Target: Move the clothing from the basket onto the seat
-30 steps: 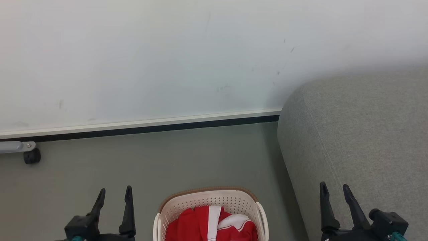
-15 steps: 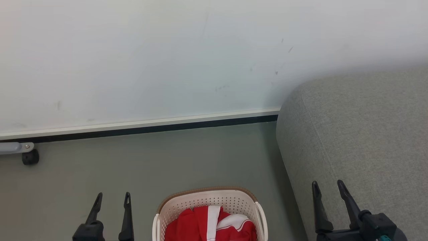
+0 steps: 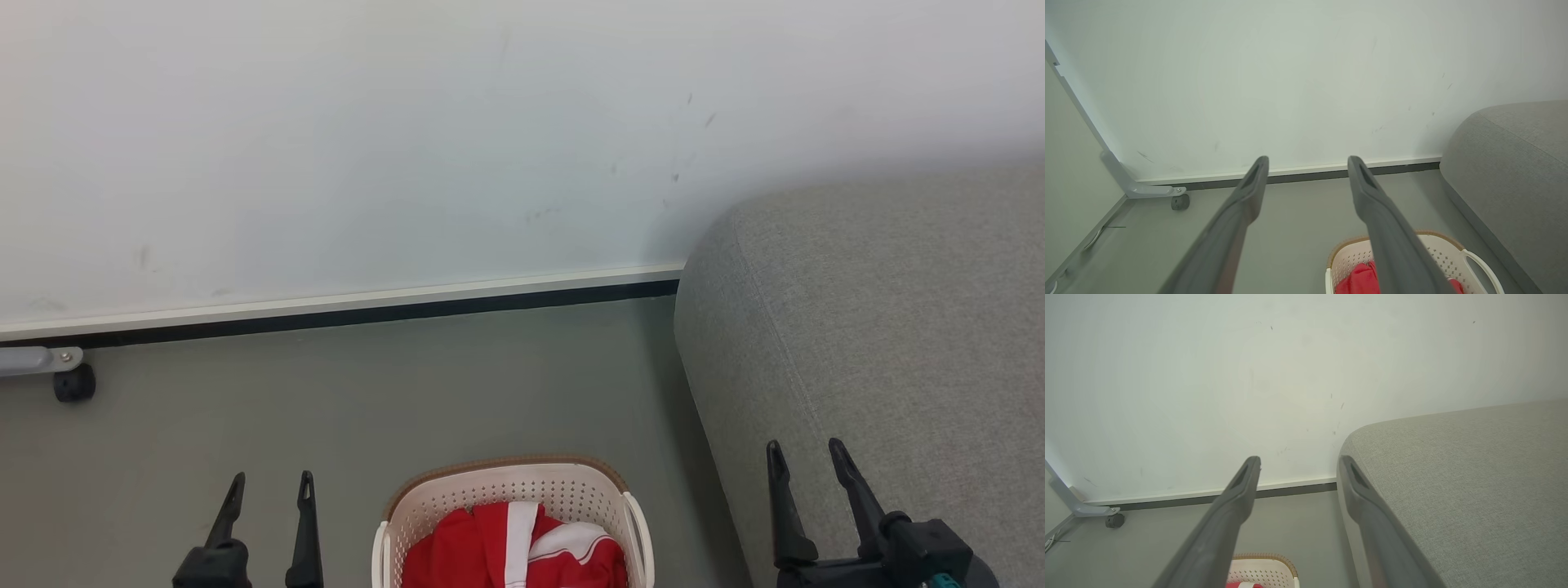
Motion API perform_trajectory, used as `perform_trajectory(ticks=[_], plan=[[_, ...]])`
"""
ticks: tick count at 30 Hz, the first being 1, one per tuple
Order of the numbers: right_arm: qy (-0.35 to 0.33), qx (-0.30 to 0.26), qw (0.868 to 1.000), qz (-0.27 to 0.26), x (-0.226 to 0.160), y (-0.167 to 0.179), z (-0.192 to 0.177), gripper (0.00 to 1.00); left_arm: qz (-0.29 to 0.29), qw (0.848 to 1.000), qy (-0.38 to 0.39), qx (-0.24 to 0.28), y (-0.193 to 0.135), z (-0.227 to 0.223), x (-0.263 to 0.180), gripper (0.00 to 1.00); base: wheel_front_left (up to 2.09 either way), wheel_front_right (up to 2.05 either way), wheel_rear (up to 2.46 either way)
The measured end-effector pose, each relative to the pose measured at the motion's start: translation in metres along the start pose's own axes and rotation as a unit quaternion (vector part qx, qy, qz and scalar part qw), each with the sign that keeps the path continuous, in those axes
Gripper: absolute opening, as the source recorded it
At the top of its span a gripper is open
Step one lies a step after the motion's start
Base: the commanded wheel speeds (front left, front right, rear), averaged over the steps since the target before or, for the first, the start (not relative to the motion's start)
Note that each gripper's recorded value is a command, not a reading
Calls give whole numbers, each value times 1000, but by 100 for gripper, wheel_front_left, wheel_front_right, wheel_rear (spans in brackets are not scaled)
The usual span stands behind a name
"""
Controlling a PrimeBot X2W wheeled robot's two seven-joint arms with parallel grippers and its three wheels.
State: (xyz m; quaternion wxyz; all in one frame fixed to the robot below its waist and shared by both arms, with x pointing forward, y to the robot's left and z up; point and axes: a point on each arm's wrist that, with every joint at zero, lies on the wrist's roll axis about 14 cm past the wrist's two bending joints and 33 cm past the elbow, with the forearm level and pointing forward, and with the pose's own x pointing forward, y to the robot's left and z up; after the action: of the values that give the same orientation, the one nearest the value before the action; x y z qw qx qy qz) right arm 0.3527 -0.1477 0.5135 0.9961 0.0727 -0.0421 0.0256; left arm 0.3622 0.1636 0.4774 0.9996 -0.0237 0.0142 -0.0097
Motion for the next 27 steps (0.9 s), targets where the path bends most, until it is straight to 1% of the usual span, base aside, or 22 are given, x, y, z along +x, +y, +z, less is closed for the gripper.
perform_trajectory(ticks=[11, 21, 27], plan=[[3, 1, 1000, -4, 0, -2, -2, 100, 0, 1000, 2, -1, 1, -2, 0, 100, 0, 0, 0], [15, 3, 1000, -6, 3, -3, -11, 100, 1, 1000, 17, 0, 1, -12, 4, 100, 0, 0, 0], [21, 3, 1000, -8, 9, -5, -15, 100, -16, 999, 31, 7, -6, -22, 9, 100, 0, 0, 0]])
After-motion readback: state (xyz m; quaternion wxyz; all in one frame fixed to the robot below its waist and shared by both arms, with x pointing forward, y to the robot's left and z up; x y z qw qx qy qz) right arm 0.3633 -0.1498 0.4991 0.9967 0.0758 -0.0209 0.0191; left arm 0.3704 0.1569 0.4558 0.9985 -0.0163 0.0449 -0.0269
